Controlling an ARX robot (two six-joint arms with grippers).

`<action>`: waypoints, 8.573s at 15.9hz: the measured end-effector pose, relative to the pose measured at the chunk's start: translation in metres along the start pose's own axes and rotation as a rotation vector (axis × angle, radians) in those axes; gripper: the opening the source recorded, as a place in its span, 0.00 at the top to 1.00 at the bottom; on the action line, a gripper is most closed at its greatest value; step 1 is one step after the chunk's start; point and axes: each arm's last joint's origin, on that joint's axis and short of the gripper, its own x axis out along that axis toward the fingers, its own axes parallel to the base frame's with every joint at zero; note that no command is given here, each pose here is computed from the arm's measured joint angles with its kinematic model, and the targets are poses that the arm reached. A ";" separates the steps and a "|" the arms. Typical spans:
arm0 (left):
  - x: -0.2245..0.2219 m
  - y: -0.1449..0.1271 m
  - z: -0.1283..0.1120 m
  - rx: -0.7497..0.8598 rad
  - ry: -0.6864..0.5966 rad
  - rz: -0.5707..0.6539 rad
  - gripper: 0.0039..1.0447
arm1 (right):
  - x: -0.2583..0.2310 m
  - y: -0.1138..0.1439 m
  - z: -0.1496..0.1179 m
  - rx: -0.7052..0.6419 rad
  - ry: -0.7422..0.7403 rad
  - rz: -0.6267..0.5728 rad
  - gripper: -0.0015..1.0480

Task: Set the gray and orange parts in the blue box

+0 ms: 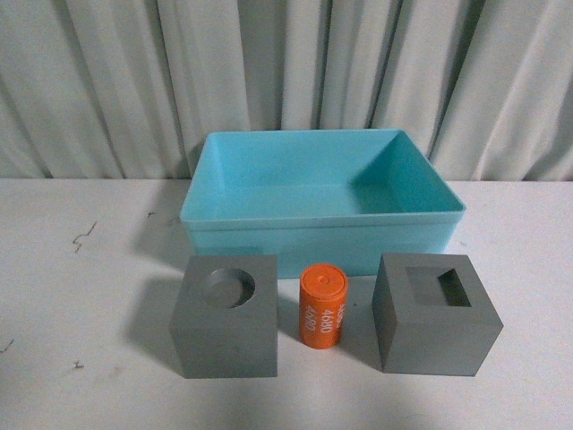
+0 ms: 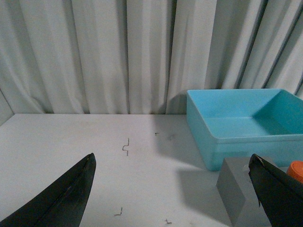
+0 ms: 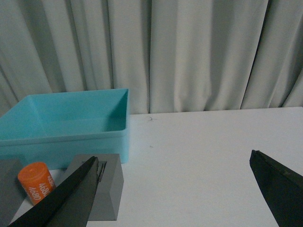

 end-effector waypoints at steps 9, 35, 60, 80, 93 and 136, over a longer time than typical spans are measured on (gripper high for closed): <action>0.000 0.000 0.000 0.000 0.000 0.000 0.06 | 0.000 0.000 0.000 0.000 0.000 0.000 0.06; 0.000 0.000 0.000 0.000 0.000 0.000 0.06 | 0.213 0.055 -0.065 -0.004 0.767 0.161 0.06; 0.000 0.000 0.000 0.000 0.000 0.000 0.06 | 0.345 0.080 0.069 0.147 0.339 0.230 0.82; 0.000 0.000 0.000 0.000 0.000 0.000 0.06 | 0.340 0.069 0.011 0.143 0.486 -0.065 0.30; 0.000 0.000 0.000 0.000 0.000 0.000 0.06 | 0.146 0.018 0.055 0.021 -0.033 -0.011 0.71; 0.000 0.000 0.000 0.000 0.000 0.000 0.06 | 0.000 0.000 0.000 -0.001 0.000 -0.005 0.69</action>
